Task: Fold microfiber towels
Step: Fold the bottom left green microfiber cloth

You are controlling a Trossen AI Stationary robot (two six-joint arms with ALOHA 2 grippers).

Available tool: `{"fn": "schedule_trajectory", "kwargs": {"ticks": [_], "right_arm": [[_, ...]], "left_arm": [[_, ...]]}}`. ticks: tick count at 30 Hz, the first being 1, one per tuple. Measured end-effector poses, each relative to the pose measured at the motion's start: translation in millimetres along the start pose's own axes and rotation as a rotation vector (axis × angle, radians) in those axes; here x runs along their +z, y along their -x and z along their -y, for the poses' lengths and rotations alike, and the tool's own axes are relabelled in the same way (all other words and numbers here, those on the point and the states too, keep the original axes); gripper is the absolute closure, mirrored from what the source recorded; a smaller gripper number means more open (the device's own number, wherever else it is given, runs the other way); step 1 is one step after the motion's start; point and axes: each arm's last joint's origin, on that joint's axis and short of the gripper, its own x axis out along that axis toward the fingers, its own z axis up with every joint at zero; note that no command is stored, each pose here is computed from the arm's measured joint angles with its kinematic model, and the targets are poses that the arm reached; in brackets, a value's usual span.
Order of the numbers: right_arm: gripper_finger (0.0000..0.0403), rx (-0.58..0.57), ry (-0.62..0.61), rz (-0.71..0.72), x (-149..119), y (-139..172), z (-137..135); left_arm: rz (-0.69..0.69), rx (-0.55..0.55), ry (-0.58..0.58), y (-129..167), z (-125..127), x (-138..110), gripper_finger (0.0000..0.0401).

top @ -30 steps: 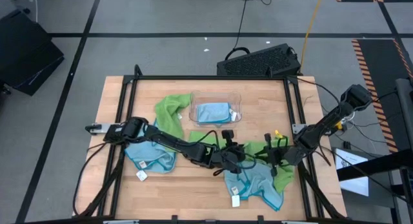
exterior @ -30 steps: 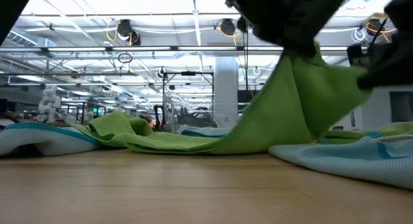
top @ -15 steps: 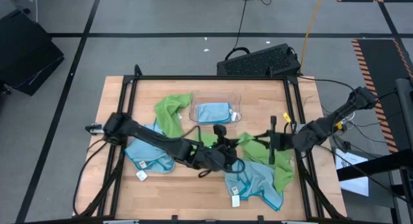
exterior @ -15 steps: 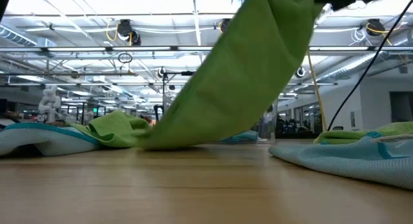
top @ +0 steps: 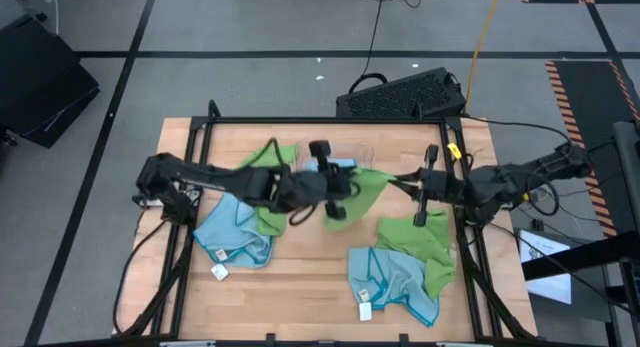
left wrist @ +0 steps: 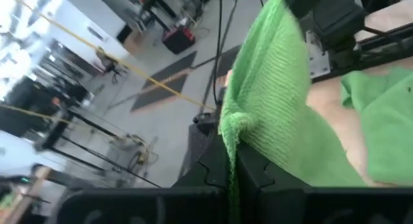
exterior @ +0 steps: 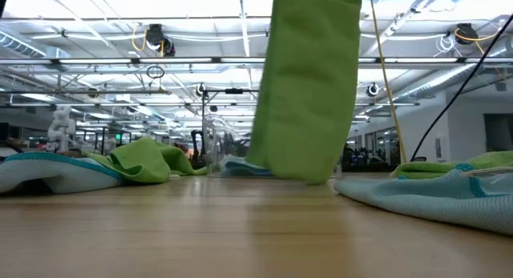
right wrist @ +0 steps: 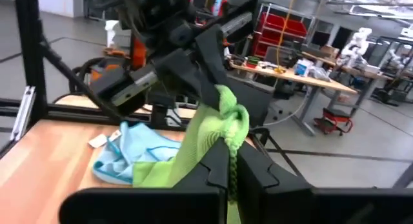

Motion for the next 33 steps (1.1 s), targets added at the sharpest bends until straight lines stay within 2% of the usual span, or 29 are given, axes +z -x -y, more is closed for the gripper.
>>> {"fn": "schedule_trajectory", "kwargs": {"ticks": [4,7,10,15,20,24,27,33], "right_arm": [[0.0401,-0.016,-0.057,-0.014,1.3,-1.7,5.8],[0.0401,0.07,-0.143,-0.063,-4.5,-3.8,1.0],[0.0401,0.202,-0.201,-0.148,-13.7,-8.3,-12.2],[0.0401,0.399,-0.247,-0.265,-31.7,-15.6,-38.7],[0.0401,0.554,-0.276,-0.305,-35.8,-18.6,-64.4],[0.0401,0.634,-0.27,-0.324,-43.0,-23.3,-97.6],[0.0401,0.671,-0.264,-0.371,-54.9,-26.7,-124.6],[0.0401,0.599,-0.267,-0.436,-78.8,-29.4,-162.5]], "left_arm": [[-0.023,-0.087,0.102,-2.3,-15.1,-8.2,0.0396],[-0.061,-0.178,0.15,1.5,-6.4,-12.1,0.0396],[-0.102,-0.228,0.164,12.4,15.9,-12.8,0.0396],[-0.136,-0.294,0.189,38.4,67.4,-19.5,0.0395],[-0.034,-0.371,0.264,72.3,112.1,-15.4,0.0397],[0.055,-0.436,0.305,91.2,145.7,-23.3,0.0393],[0.071,-0.467,0.355,101.0,166.7,-37.3,0.0397],[0.091,-0.515,0.463,113.0,201.7,-70.7,0.0393]]}}
